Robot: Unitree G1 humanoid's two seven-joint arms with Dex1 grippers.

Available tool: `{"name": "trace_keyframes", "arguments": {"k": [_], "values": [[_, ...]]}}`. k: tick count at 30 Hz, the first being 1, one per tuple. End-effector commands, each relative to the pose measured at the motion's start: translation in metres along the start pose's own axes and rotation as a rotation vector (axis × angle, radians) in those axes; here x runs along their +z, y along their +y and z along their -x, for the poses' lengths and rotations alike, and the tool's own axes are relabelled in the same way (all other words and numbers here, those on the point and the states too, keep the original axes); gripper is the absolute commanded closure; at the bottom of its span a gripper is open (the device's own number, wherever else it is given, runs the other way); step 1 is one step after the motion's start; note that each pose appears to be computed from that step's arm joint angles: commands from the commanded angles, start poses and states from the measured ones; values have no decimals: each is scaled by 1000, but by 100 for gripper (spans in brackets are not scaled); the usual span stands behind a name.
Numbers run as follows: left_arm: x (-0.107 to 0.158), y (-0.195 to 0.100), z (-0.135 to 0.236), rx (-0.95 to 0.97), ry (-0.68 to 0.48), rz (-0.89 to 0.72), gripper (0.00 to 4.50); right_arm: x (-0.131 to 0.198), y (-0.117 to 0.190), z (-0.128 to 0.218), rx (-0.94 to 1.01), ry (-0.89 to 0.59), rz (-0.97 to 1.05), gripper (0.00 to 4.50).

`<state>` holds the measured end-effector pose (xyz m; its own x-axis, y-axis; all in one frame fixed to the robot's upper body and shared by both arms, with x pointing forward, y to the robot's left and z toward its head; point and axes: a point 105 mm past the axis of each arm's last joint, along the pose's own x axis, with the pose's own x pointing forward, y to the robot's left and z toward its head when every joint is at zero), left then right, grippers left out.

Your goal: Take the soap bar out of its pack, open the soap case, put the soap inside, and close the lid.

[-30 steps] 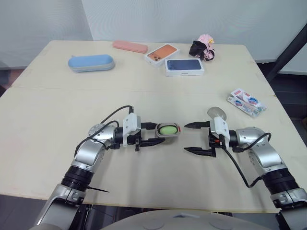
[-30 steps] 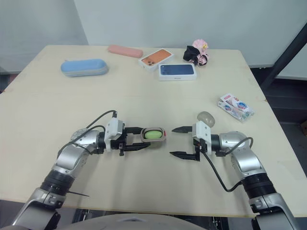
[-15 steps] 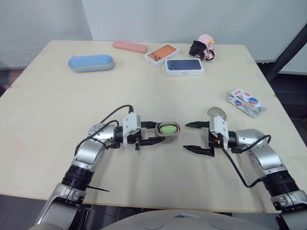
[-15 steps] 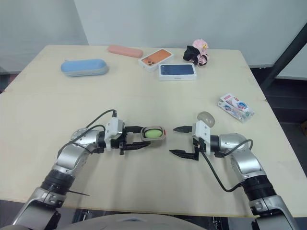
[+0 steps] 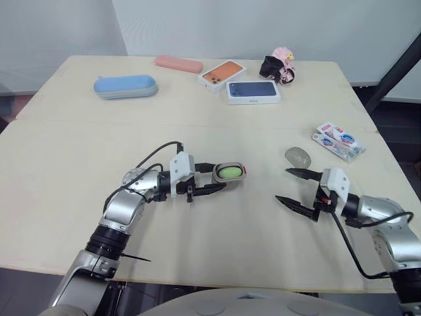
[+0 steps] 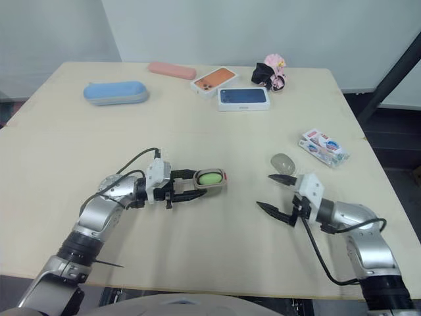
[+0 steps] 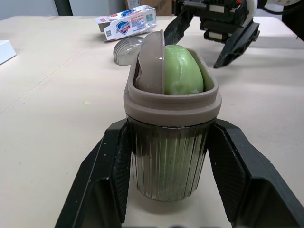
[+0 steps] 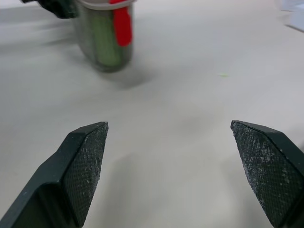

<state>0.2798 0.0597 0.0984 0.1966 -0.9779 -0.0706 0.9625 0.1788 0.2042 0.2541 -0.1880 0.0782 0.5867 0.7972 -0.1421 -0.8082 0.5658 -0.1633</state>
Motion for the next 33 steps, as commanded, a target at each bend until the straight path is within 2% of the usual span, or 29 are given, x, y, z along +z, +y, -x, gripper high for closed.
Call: {"name": "trace_keyframes", "arguments": {"k": [1, 5, 11, 18, 25, 29, 33], "values": [[15, 1, -5, -11, -22, -52, 263, 3, -8, 16, -65, -13, 34, 4], [11, 3, -7, -35, 26, -13, 263, 1, -8, 17, -70, -10, 36, 4], [25, 0, -4, -80, -54, -14, 263, -3, -11, 22, -103, -6, 27, 4], [29, -16, -4, -190, -109, 18, 263, -15, -32, 53, -226, 53, -17, 4], [18, -19, -4, -227, -70, 8, 263, -9, -49, 74, -291, 98, -57, 4], [11, -18, -3, -231, -42, 11, 263, -6, -55, 68, -292, 160, -103, 4], [6, -18, -2, -234, -22, 10, 263, 10, -62, 60, -252, 206, -47, 4]]}}
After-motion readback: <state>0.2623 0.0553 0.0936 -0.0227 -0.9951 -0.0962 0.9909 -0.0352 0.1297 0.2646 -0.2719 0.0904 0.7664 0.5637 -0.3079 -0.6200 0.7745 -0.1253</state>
